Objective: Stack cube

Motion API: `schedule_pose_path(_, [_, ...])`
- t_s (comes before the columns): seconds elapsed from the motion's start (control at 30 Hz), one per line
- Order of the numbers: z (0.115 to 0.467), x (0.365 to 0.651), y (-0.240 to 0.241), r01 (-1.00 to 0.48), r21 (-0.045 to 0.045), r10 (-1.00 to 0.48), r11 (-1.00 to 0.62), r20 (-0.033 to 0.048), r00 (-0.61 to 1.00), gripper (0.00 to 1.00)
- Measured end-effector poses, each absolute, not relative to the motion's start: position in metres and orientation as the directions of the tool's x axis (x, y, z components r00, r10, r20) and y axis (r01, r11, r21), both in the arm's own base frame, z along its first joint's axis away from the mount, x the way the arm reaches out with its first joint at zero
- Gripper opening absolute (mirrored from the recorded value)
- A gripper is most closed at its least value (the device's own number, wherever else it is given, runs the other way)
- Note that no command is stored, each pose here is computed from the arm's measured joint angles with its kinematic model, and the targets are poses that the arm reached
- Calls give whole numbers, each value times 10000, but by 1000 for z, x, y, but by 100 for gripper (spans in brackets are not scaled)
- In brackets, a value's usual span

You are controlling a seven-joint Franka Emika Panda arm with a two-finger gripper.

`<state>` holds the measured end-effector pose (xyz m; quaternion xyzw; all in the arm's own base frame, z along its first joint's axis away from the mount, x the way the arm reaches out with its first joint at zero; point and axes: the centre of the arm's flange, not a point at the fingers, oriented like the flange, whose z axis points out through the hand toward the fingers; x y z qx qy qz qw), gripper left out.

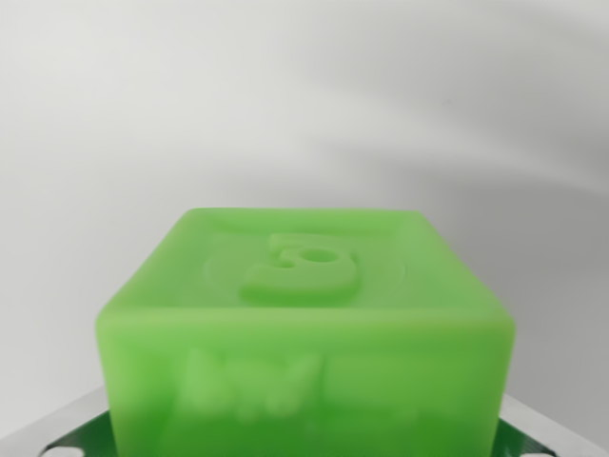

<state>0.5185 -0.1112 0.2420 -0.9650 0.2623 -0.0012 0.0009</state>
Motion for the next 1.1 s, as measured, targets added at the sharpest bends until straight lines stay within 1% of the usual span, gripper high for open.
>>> schedule_pose_path(1.1, [252,530,-48,-4989,-26,-4989,-8667,-6,8667,0])
